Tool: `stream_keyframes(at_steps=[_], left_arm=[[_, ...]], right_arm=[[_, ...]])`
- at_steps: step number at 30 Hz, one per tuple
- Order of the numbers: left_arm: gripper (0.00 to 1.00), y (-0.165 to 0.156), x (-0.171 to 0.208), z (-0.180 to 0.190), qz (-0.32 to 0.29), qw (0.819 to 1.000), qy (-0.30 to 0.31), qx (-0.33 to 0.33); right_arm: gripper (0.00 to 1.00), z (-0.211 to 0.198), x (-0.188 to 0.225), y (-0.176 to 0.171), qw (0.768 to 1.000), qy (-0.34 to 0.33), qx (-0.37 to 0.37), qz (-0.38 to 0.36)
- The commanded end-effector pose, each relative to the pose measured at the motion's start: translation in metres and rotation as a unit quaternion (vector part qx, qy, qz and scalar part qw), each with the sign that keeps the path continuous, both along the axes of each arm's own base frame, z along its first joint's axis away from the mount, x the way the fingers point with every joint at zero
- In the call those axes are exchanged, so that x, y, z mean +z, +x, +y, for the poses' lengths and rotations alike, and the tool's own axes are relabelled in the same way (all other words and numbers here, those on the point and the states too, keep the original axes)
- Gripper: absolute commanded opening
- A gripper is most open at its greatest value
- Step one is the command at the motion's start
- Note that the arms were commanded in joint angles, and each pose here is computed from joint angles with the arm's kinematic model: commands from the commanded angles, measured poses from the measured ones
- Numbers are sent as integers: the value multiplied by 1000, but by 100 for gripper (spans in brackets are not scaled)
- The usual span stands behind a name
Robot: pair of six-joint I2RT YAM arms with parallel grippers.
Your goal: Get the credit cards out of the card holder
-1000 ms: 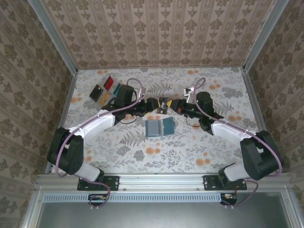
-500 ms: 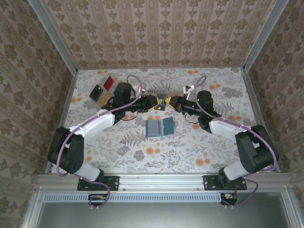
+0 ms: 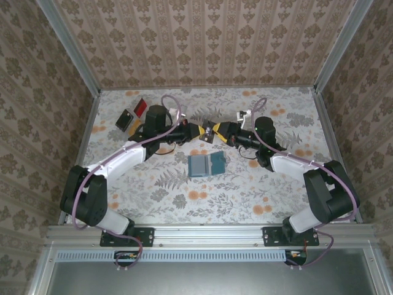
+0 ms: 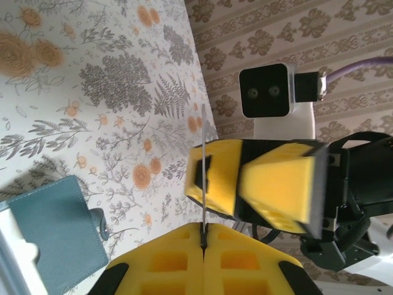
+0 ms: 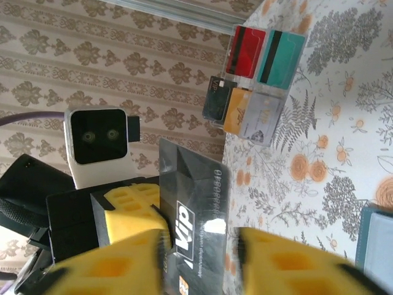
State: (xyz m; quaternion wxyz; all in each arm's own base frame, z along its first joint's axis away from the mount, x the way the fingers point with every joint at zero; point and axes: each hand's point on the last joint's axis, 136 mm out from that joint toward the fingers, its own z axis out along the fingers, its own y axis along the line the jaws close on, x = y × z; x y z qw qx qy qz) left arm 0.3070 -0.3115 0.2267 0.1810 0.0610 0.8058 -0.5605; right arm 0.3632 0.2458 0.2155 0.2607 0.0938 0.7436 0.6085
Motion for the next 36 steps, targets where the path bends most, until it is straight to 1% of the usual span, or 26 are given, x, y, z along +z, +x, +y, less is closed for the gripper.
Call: stream_keyframes(at_steps=[1, 3, 4, 6, 8, 9, 11, 13, 15, 16, 19, 23, 24, 27, 30, 32, 33, 34, 35, 36], left_arm=[[0, -1, 12, 8, -45, 998, 35, 0], [0, -1, 8, 17, -55, 996, 73, 6], [0, -3, 7, 21, -62, 994, 93, 5], [0, -2, 5, 33, -76, 987, 140, 18], [0, -1, 2, 49, -88, 976, 196, 31], [0, 0, 2, 59, -101, 968, 226, 35], [0, 1, 2, 77, -135, 948, 285, 36], [0, 6, 3, 102, -167, 923, 345, 45], [0, 10, 5, 122, -186, 902, 387, 49], [0, 18, 8, 142, -187, 893, 405, 66], [0, 31, 12, 182, -195, 869, 445, 91], [0, 47, 16, 231, -179, 854, 473, 122], [0, 52, 17, 242, -176, 851, 479, 126], [0, 65, 13, 265, -173, 850, 481, 127], [0, 83, 6, 286, -168, 854, 476, 129], [0, 97, 1, 294, -177, 857, 468, 123], [0, 104, -3, 298, -184, 852, 474, 123], [0, 111, -9, 308, -184, 840, 495, 126], [0, 117, -14, 313, -184, 834, 506, 121], [0, 122, -20, 316, -182, 831, 513, 112]], right_arm=[[67, -5, -7, 2, 999, -39, -8, 12], [79, -12, -20, 1, 996, -80, -23, 31], [83, -16, -25, 0, 994, -101, -30, 37], [90, -24, -36, -3, 987, -146, -39, 49], [97, -30, -43, -4, 981, -181, -44, 52], [99, -33, -46, -5, 979, -194, -46, 53], [100, -37, -51, -5, 974, -213, -47, 54], [100, -38, -54, -6, 973, -221, -44, 54], [99, -38, -56, -6, 971, -228, -42, 54], [100, -38, -57, -6, 971, -231, -39, 53], [100, -39, -58, -4, 968, -242, -35, 51], [100, -41, -61, 0, 966, -250, -35, 58], [100, -40, -61, 1, 966, -249, -32, 61], [100, -37, -61, 1, 967, -243, -26, 64], [100, -34, -60, -1, 969, -236, -17, 65], [100, -32, -59, -1, 972, -227, -14, 64], [100, -30, -57, -1, 973, -223, -13, 63], [100, -30, -57, -1, 973, -221, -15, 64], [100, -30, -57, -1, 973, -219, -17, 65], [100, -30, -57, -1, 974, -218, -20, 65]])
